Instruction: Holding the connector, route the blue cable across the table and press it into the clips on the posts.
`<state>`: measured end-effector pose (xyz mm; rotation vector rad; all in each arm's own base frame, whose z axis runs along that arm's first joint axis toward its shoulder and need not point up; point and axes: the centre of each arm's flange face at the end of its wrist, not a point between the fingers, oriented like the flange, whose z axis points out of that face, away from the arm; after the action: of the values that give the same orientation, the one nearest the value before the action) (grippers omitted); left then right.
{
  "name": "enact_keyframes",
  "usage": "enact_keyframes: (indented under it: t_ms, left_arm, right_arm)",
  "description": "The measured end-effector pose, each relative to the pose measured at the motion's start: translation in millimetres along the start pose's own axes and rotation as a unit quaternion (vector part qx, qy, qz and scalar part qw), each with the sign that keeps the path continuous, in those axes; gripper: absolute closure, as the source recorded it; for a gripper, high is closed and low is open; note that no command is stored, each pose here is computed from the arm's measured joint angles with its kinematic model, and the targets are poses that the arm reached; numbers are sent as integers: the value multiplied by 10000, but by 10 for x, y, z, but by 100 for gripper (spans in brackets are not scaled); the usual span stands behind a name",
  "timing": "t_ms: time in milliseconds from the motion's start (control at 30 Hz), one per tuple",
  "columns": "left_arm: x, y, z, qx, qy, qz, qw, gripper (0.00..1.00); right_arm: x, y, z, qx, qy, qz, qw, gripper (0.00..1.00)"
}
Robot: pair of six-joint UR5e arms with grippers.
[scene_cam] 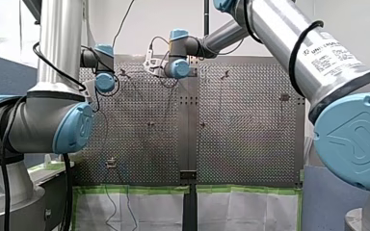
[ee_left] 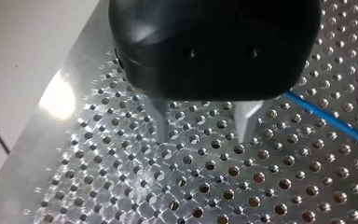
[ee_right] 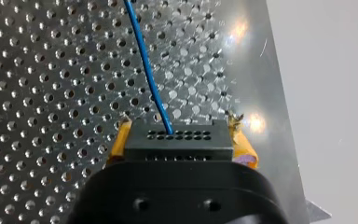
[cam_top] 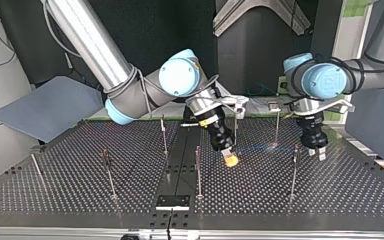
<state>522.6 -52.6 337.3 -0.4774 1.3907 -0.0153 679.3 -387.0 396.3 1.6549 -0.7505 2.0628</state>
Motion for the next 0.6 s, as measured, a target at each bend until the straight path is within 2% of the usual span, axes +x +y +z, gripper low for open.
enact_keyframes:
  t_ms: [333, 600]
  left_arm:
    - [-136, -54, -284, -292, 143, -108, 9994, 0]
    - [-187, -97, -583, -165, 421, -256, 9987, 0]
  right_arm:
    - [-25, 45, -35, -286, -112, -30, 9995, 100]
    - [-42, 49, -58, -391, -187, -55, 9990, 100]
